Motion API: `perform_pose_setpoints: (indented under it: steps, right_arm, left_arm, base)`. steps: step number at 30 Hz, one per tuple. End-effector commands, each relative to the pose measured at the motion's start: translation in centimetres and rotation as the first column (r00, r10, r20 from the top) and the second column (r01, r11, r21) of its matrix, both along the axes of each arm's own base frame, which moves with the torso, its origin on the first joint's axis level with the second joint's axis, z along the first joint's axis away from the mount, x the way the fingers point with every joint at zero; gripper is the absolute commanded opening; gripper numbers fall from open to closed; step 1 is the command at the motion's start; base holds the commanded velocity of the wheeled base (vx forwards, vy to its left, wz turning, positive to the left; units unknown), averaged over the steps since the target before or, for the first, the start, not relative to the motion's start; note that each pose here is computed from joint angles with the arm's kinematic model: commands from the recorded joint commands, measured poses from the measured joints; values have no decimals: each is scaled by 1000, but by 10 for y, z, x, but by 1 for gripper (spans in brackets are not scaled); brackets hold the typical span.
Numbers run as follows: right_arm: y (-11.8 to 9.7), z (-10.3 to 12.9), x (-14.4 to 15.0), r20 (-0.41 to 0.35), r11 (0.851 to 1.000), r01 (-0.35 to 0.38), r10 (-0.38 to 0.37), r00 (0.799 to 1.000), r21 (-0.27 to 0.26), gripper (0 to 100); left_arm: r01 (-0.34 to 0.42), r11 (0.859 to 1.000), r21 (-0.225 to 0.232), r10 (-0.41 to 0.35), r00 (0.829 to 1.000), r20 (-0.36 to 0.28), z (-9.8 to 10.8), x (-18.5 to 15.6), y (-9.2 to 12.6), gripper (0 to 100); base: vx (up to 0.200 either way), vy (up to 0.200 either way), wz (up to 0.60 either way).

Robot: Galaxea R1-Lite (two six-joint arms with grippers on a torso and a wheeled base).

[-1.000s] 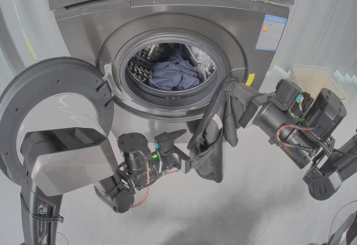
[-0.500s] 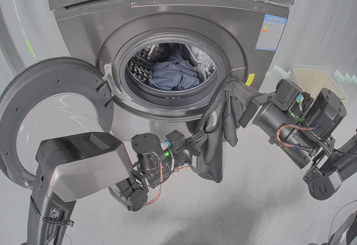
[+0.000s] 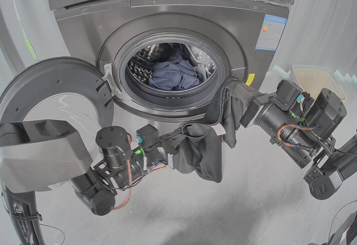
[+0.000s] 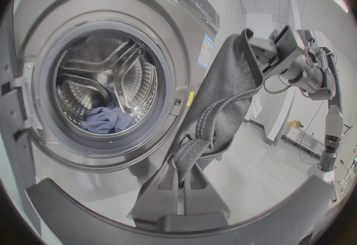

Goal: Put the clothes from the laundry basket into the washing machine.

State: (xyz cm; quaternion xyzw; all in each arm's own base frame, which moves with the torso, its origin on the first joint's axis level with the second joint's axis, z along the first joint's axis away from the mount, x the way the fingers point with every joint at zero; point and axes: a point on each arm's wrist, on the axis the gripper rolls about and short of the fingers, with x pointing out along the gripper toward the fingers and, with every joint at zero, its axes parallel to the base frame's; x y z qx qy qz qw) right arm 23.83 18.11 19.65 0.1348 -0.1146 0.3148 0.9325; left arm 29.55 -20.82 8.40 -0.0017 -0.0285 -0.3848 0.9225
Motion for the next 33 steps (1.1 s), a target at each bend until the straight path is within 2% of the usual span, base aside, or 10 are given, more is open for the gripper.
perform_pose_setpoints:
  steps: [1, 2, 6, 8, 10, 13, 16, 27, 28, 33]
  right_arm:
    - [-4, 1, 4, 3, 1000, 20, -20, 1000, 4, 0]
    - [-5, 2, 5, 5, 1000, 26, -26, 1000, 7, 0]
    - [-8, 5, 8, 14, 999, 41, -41, 999, 17, 0]
    - [-10, 5, 9, 14, 999, 47, -47, 999, 17, 0]
    - [-10, 5, 9, 14, 999, 47, -47, 999, 17, 0]
    - [-7, 6, 6, 20, 999, 30, -30, 999, 20, 0]
    - [-3, 6, 2, 26, 1000, 10, -11, 1000, 25, 0]
    - [-4, 7, 0, 27, 1000, 7, -8, 1000, 25, 0]
    - [-6, 8, -1, 30, 1000, 12, -13, 999, 25, 0]
    - [-12, 9, -5, 33, 1000, 22, -22, 999, 20, 0]
  left_arm:
    - [-85, 996, -16, 86, 996, 36, 38, -25, 53, 0]
    - [-120, 993, -21, 121, 992, 37, 43, -28, 69, 0]
    - [-185, 981, -55, 188, 980, 66, 55, -20, 93, 0]
    - [-180, 980, -86, 186, 981, 56, 59, -18, 96, 0]
    - [-180, 979, -96, 186, 981, 57, 61, -18, 96, 0]
    - [-174, 976, -134, 188, 977, 98, 77, -19, 97, 0]
    - [-182, 969, -165, 208, 966, 155, 93, -17, 100, 0]
    - [-179, 956, -233, 241, 931, 273, 132, -34, 111, 0]
    - [-179, 952, -247, 249, 924, 290, 138, -37, 112, 0]
    - [-180, 952, -247, 249, 925, 287, 138, -39, 112, 0]
  base:
    - [0, 0, 0]
    - [0, 0, 0]
    - [0, 0, 0]
    - [0, 0, 0]
    - [0, 0, 0]
    - [0, 0, 0]
    - [0, 0, 0]
    - [0, 0, 0]
    - [0, 0, 0]
    - [0, 0, 0]
